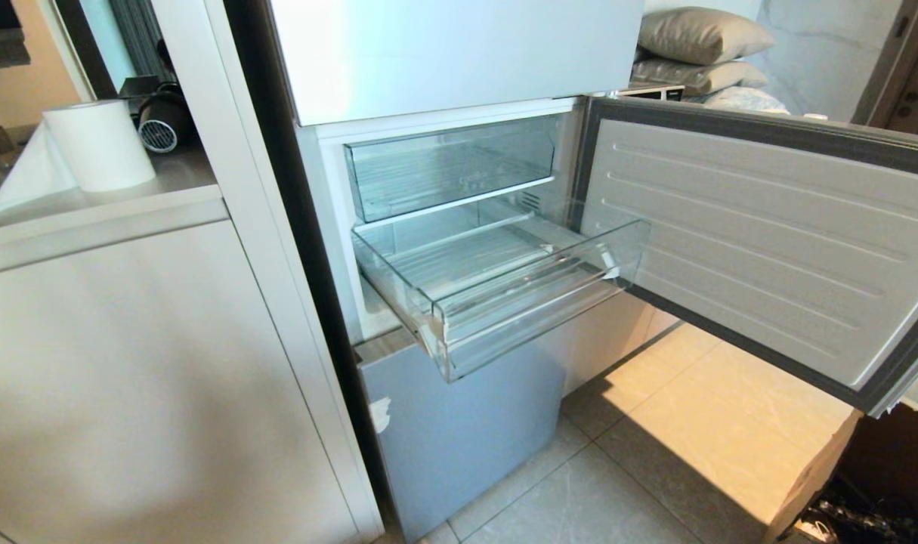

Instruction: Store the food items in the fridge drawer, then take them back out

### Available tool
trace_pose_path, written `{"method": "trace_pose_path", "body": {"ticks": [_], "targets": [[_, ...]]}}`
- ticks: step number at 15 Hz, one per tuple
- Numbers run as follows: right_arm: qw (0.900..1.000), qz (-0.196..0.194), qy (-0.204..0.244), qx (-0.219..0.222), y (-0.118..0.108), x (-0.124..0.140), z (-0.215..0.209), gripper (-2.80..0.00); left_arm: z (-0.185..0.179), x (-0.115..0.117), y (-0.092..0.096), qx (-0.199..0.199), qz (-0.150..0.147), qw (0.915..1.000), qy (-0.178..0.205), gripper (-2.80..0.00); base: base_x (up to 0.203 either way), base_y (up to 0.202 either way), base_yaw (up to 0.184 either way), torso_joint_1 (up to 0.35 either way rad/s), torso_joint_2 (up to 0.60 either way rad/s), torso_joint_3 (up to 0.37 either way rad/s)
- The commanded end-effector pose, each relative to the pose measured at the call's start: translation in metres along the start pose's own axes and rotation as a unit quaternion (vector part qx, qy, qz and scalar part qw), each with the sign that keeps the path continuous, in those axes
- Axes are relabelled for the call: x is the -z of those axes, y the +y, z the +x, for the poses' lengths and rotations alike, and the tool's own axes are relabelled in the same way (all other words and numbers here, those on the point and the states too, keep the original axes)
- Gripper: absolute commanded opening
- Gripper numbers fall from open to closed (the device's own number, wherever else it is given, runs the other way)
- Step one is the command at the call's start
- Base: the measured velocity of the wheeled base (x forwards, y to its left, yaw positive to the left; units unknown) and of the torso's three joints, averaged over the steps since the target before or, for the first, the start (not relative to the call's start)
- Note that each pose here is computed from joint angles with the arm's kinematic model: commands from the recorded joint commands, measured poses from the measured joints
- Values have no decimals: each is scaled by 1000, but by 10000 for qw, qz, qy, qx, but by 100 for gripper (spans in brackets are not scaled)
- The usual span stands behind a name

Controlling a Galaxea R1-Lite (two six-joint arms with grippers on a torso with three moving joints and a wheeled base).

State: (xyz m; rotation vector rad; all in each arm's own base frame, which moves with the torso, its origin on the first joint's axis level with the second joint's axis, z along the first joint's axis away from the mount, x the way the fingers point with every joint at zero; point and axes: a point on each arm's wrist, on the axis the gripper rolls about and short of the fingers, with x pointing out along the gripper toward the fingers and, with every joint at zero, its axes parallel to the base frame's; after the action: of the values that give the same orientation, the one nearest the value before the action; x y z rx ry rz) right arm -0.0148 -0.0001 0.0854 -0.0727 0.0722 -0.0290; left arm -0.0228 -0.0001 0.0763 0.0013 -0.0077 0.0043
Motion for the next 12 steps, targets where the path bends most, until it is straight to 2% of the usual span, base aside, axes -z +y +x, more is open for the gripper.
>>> {"method": "trace_pose_path", "body": {"ticks": [1,3,5,6,7,8,10,12], "targets": [[9985,127,479,232,-2,-21,15,-280,0,0,0,-2,1,10000,0,-280,0,0,0,0,0,0],[9897,655,739,1037,-9,-56,37,-280,0,0,0,-6,1,10000,8,-280,0,0,0,0,0,0],[9647,1144,858,2212,-27,-82,58,-280,0,0,0,-2,1,10000,0,-280,0,0,0,0,0,0],[9513,1290,884,2656,-38,-91,69,0,0,0,0,-2,1,10000,0,-280,0,0,0,0,0,0],[9396,1388,859,3009,-51,-98,78,0,0,0,0,-3,1,10000,4,-280,0,0,0,0,0,0],[9324,1437,783,3222,-63,-105,88,0,0,0,0,-2,1,10000,0,-280,0,0,0,0,0,0],[9261,1458,582,3432,-78,-119,100,0,0,0,0,-2,-3,10000,4,-280,0,0,0,0,0,0],[9206,1495,593,3558,-88,-123,107,0,0,0,0,-2,-4,10000,3,-280,0,0,0,0,0,0]]}}
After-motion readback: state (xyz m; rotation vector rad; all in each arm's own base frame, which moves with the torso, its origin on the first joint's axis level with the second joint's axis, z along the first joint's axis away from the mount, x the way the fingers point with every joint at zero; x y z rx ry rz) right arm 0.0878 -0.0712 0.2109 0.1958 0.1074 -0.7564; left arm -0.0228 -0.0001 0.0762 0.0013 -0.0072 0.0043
